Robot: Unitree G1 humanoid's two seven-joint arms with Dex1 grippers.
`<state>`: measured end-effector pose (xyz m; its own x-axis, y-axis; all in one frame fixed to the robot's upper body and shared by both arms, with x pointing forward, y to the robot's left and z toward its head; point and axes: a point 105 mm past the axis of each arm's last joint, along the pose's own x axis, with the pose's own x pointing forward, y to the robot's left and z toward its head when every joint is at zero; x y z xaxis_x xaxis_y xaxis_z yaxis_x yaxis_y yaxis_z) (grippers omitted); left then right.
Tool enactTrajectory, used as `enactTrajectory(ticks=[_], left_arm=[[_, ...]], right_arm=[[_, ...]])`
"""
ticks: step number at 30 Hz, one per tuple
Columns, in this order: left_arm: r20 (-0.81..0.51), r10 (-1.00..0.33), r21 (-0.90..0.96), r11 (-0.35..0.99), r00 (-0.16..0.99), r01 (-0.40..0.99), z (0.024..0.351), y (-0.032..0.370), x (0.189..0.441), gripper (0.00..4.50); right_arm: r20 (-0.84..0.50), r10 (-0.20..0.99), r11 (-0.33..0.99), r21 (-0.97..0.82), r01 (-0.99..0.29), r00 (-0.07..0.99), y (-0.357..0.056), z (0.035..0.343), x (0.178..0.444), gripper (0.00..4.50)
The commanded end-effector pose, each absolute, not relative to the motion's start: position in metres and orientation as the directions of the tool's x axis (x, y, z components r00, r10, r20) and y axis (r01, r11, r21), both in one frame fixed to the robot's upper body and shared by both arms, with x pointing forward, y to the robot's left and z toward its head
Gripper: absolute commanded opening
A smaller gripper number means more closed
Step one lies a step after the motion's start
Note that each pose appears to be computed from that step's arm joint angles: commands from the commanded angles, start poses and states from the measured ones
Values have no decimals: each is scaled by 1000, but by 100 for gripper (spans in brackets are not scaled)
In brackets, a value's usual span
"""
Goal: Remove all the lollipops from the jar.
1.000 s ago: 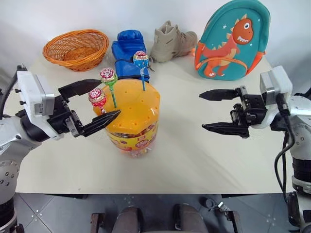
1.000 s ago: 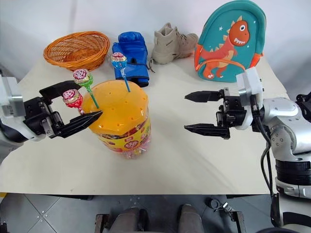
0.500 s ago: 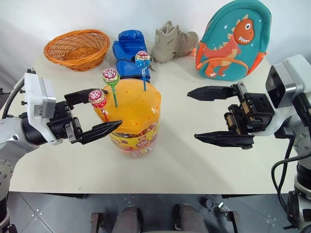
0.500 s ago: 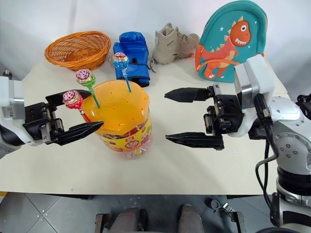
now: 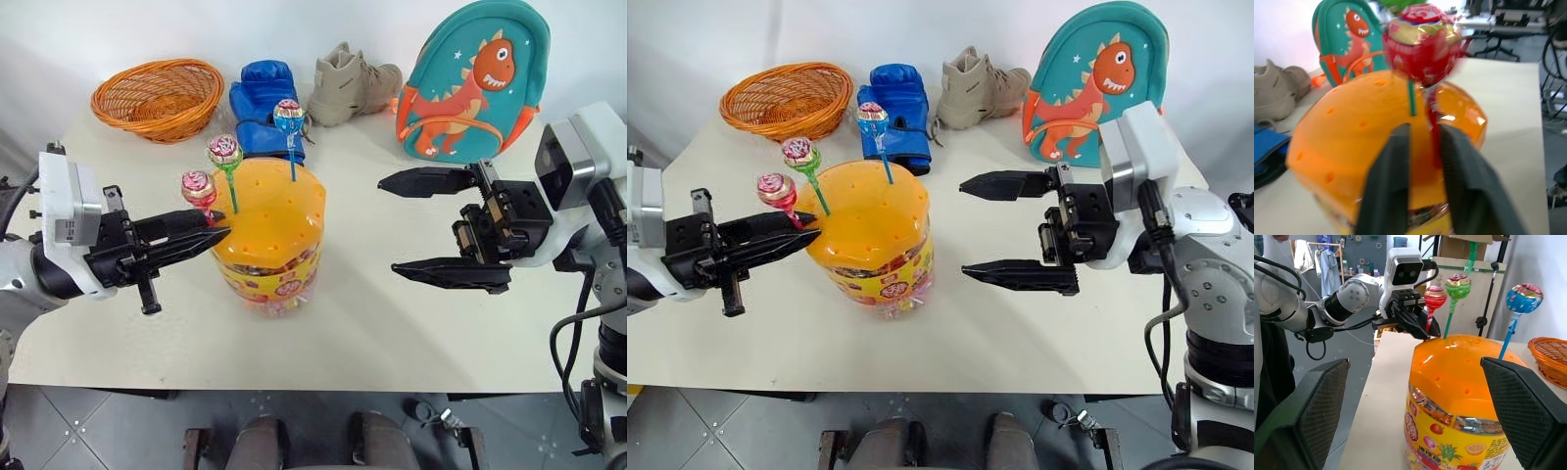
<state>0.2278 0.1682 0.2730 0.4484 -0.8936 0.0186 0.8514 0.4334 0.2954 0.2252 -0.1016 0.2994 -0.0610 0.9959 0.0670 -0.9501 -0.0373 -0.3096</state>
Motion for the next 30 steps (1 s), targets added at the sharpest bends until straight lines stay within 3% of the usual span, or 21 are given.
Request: enactTrajectory(ticks=[1, 11, 20, 24, 27, 30], left_arm=[[67, -901, 326, 425, 428, 844, 285, 166, 222, 4], [204, -863, 318, 504, 461, 803, 317, 179, 214, 4], [257, -707, 304, 707, 660, 639, 329, 230, 216, 4], [201, -570, 221, 818, 797, 530, 308, 259, 219, 4], [54, -401, 103, 913, 915, 394, 272, 288, 226, 4], [-85, -332, 17, 942, 939, 334, 239, 298, 229, 4]], right_arm=[[66, 995, -45, -357, -933, -74, -103, 308, 221, 450], [84, 995, -27, -350, -936, -60, -118, 306, 233, 450], [17, 999, 38, -303, -952, 35, -156, 281, 257, 450], [-15, 999, 30, -291, -956, 36, -161, 273, 256, 450], [-16, 999, 41, -286, -957, 48, -164, 270, 259, 450], [-14, 999, 34, -280, -959, 39, -161, 268, 259, 450]])
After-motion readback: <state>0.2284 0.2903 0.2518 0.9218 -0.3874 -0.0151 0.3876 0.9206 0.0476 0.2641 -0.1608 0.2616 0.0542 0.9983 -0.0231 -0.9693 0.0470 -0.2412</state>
